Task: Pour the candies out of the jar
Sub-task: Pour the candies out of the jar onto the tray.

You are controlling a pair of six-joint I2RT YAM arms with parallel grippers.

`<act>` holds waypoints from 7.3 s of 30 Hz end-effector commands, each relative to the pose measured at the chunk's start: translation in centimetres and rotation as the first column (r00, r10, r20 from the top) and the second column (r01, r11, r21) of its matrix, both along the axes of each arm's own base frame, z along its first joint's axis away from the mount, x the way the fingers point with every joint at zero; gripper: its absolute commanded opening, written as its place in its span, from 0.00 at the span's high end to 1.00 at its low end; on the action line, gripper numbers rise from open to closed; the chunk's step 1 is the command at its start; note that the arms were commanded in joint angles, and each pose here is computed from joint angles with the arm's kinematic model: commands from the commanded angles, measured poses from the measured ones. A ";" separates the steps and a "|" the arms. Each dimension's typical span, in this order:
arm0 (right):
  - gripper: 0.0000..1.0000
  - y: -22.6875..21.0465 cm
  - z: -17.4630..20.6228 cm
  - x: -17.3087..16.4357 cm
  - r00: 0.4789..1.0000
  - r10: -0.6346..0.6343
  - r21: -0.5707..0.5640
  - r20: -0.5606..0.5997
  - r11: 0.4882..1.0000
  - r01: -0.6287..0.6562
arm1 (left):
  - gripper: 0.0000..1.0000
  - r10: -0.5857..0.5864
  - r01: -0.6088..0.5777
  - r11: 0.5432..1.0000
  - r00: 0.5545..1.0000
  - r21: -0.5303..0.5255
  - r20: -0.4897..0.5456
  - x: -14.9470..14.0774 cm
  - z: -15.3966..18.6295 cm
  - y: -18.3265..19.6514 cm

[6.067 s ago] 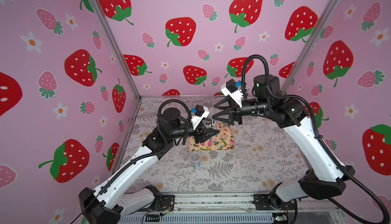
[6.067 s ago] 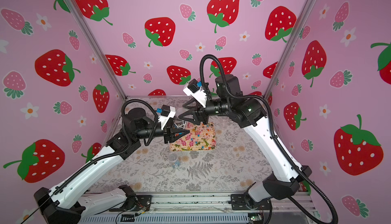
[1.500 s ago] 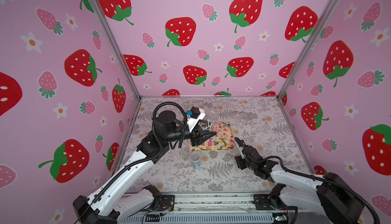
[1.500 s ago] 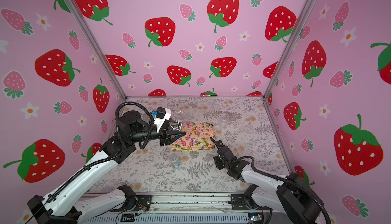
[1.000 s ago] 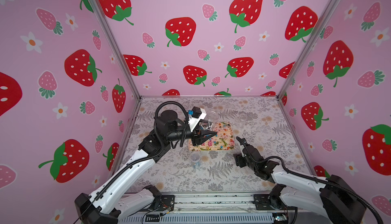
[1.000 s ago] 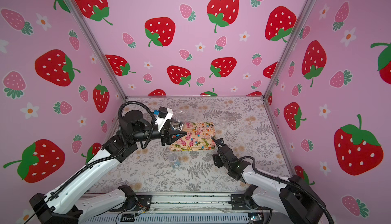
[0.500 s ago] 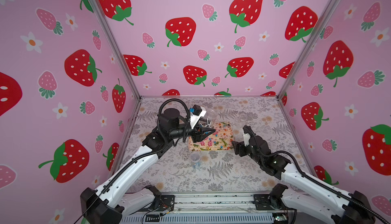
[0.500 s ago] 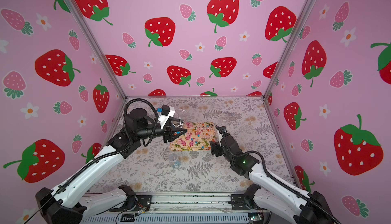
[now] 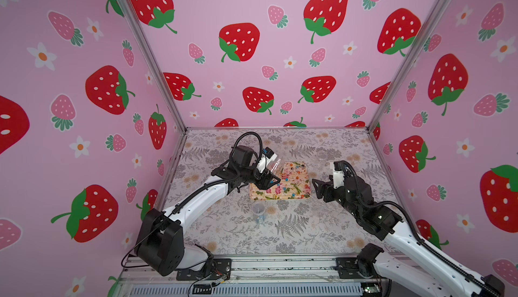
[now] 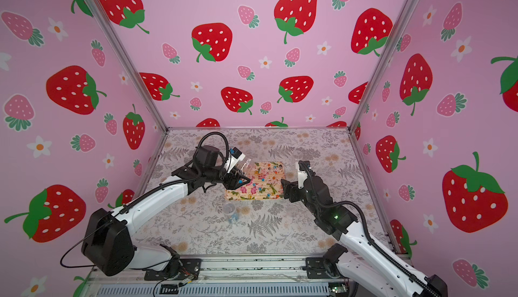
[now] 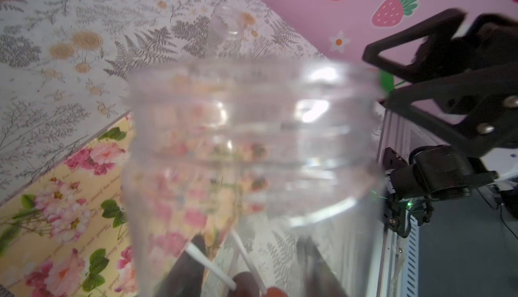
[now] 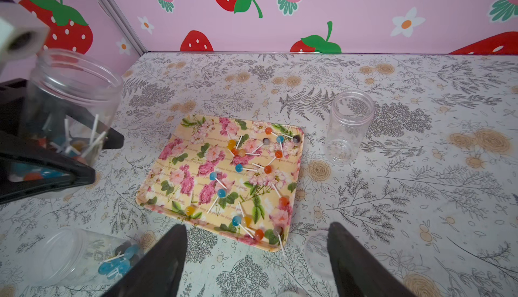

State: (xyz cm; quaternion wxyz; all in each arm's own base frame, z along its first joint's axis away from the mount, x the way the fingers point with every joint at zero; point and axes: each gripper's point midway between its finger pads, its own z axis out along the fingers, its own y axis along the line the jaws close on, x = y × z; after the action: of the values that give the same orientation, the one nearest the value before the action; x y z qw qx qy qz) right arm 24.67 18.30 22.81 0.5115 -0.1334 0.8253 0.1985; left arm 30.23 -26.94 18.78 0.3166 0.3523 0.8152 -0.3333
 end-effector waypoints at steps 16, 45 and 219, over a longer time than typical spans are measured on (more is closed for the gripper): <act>0.19 -0.9 2.3 -2.2 0.999 0.038 0.072 0.002 0.997 -0.038 | 0.60 0.095 -0.094 0.938 0.995 0.335 0.013 4.3 -6.2 2.9; 0.18 -0.9 1.6 -3.8 0.994 0.111 0.054 -0.011 0.992 -0.110 | 0.55 0.102 -0.030 0.718 0.993 0.696 -0.062 3.7 -12.5 6.6; 0.15 -2.5 1.4 -7.4 0.977 0.215 0.007 0.012 0.977 -0.215 | 0.54 -0.564 -0.269 -0.315 0.825 0.910 0.049 5.7 -5.1 9.2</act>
State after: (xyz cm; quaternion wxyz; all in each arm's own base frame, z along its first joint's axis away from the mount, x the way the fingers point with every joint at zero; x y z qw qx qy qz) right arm 17.15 16.22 22.94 0.4821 -0.2306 0.8052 0.2571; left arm 35.95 -17.81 10.00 0.0281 0.6559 0.5502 0.5160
